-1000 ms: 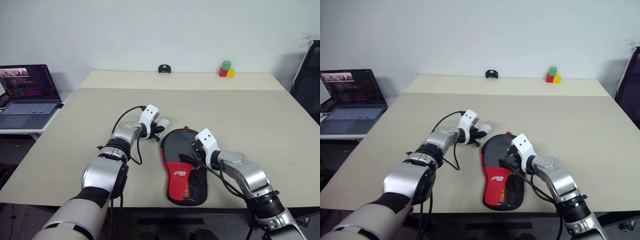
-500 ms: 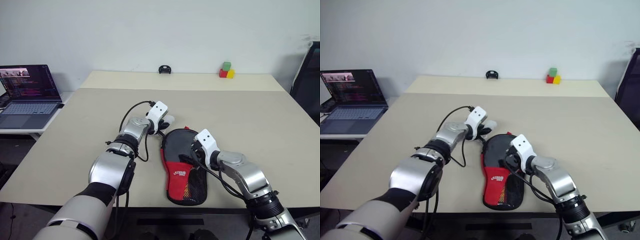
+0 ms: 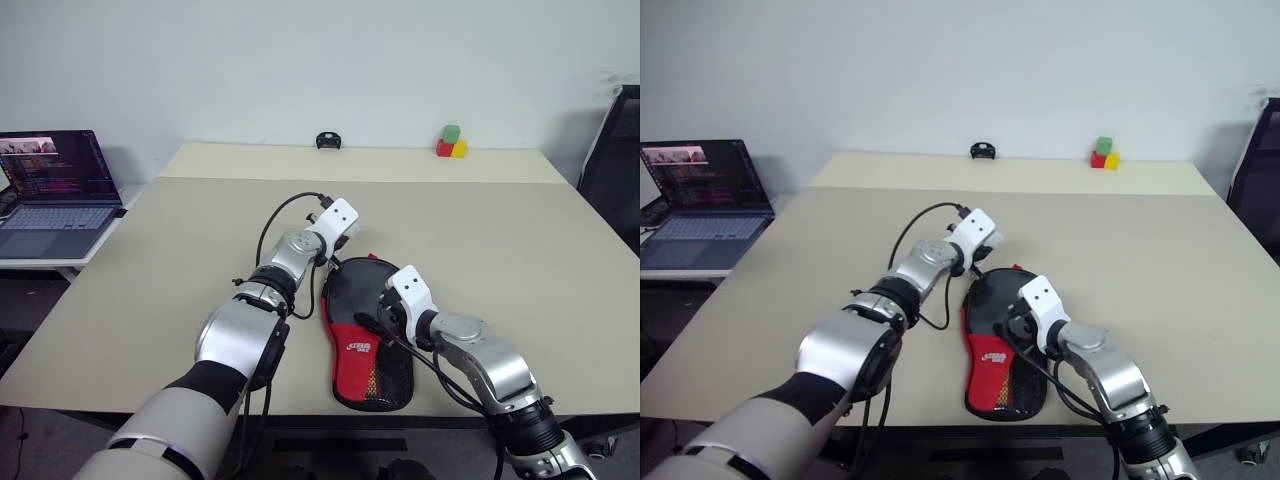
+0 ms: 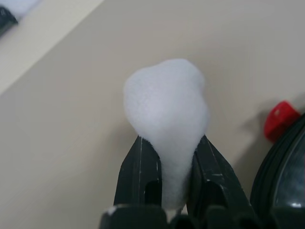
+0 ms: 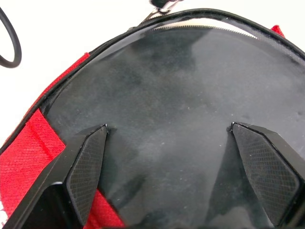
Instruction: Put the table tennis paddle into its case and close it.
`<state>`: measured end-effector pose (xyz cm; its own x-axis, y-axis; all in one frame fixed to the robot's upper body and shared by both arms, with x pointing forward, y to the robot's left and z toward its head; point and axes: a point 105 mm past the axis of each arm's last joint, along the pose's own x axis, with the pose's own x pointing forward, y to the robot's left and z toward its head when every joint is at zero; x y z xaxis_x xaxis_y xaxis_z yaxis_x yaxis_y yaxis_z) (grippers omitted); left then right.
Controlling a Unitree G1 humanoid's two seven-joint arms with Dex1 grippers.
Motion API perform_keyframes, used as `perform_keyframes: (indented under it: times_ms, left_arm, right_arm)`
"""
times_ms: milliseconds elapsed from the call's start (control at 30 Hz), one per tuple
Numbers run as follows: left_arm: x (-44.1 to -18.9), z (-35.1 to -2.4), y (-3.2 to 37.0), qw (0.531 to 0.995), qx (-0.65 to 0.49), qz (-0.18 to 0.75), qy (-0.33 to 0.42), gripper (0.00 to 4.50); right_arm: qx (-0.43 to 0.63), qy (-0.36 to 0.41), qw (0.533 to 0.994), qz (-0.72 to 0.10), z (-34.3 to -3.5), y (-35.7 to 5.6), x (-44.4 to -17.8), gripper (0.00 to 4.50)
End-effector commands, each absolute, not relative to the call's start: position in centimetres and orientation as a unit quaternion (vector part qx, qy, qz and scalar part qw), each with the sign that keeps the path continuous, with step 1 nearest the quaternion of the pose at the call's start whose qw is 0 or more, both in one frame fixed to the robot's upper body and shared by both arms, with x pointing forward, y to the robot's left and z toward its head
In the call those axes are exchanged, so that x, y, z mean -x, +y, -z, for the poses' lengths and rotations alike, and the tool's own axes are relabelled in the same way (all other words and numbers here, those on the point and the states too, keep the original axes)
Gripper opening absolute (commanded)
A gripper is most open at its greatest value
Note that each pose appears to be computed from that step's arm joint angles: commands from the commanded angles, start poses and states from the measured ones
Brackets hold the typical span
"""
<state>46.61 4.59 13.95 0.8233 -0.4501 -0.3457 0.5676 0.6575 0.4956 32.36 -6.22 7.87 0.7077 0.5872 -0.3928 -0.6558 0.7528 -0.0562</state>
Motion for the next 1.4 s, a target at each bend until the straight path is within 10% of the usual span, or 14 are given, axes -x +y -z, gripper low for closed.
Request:
perform_keyframes:
  times_ms: [33,500,800,1167,1400]
  left_arm:
    - [-47.1,-18.4,2.4,0.901,-0.334,0.274,0.022,0.32]
    - [-44.9,-19.9,-4.9,0.875,-0.350,0.334,-0.033,0.32]
    - [-43.6,-15.0,-5.3,0.849,-0.363,0.383,0.028,0.32]
    - [-43.8,-13.2,-3.7,0.839,-0.385,0.381,0.052,4.13]
    - [-44.4,-15.0,-2.6,0.834,-0.397,0.382,0.025,4.13]
  right_arm:
    - [0.079,0.311,0.885,-0.336,-1.7,-6.2,-29.2,4.50]
    - [0.062,0.316,0.888,-0.329,-1.6,-4.8,-27.7,4.50]
    - [0.055,0.316,0.890,-0.324,-1.6,-4.5,-27.6,4.50]
    - [0.056,0.314,0.888,-0.331,-1.7,-4.1,-27.9,4.50]
    - [0.063,0.309,0.889,-0.331,-1.9,-4.2,-28.9,4.50]
